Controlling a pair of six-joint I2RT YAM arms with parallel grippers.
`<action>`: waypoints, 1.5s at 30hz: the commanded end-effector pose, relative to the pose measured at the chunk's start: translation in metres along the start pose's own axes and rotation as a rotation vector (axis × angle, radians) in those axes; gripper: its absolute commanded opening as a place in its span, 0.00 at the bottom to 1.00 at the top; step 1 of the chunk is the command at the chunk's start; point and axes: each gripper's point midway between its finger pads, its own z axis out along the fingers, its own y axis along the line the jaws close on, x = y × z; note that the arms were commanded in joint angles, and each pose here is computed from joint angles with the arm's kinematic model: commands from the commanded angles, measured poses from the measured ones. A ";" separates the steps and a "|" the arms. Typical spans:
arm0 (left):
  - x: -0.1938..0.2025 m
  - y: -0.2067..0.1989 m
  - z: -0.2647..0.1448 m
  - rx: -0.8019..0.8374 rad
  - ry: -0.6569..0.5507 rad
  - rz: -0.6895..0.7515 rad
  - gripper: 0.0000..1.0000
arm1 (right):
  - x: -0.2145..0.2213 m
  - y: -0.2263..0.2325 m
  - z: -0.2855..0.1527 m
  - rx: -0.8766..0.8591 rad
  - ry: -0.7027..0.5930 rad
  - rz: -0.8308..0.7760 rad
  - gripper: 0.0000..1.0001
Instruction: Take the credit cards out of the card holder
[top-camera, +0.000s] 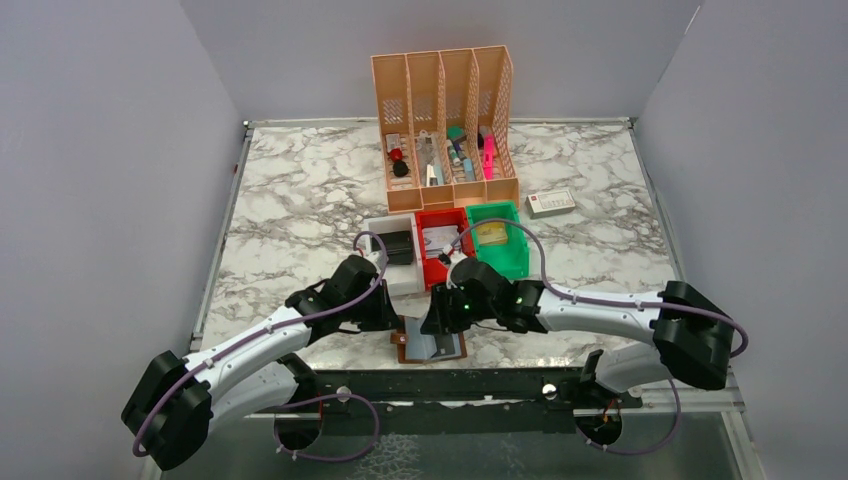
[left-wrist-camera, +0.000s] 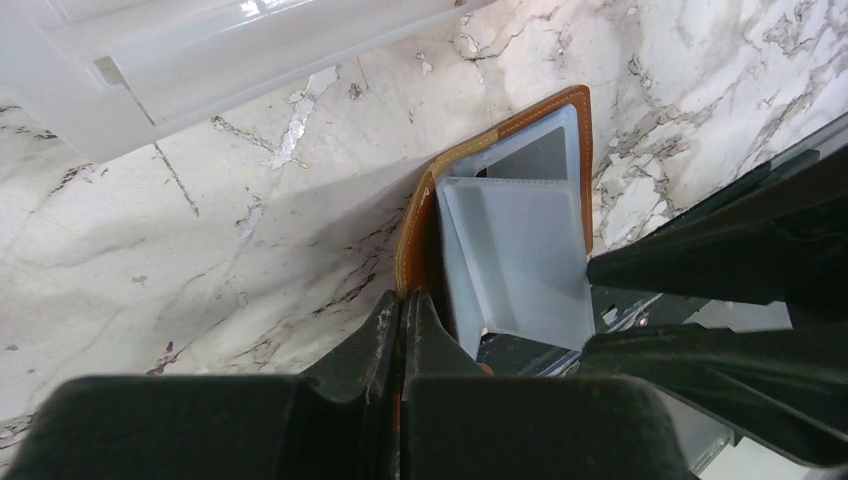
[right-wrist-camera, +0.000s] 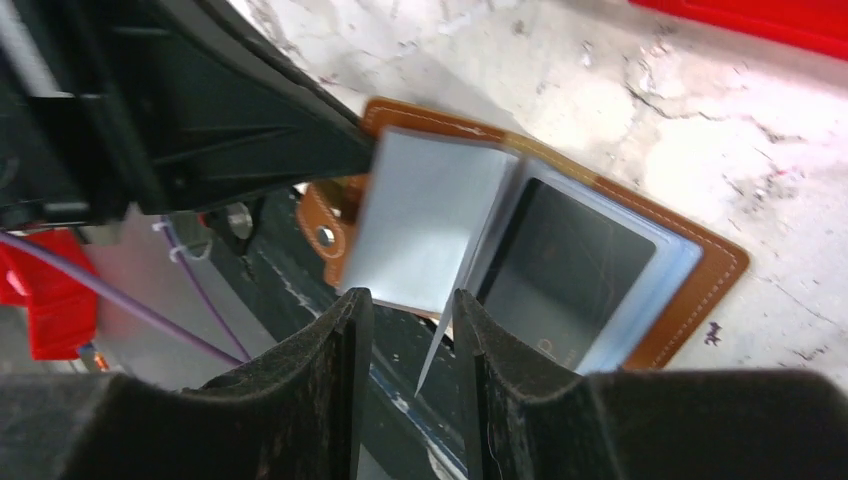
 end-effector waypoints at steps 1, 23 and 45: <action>-0.003 -0.001 0.000 0.004 -0.025 0.005 0.00 | -0.011 0.021 -0.006 -0.101 -0.054 0.004 0.40; -0.003 -0.001 -0.002 0.007 -0.033 0.008 0.00 | 0.002 -0.056 -0.009 0.295 -0.037 0.051 0.45; -0.005 -0.001 -0.001 0.000 -0.032 0.005 0.00 | 0.018 -0.051 0.012 0.236 0.044 0.052 0.44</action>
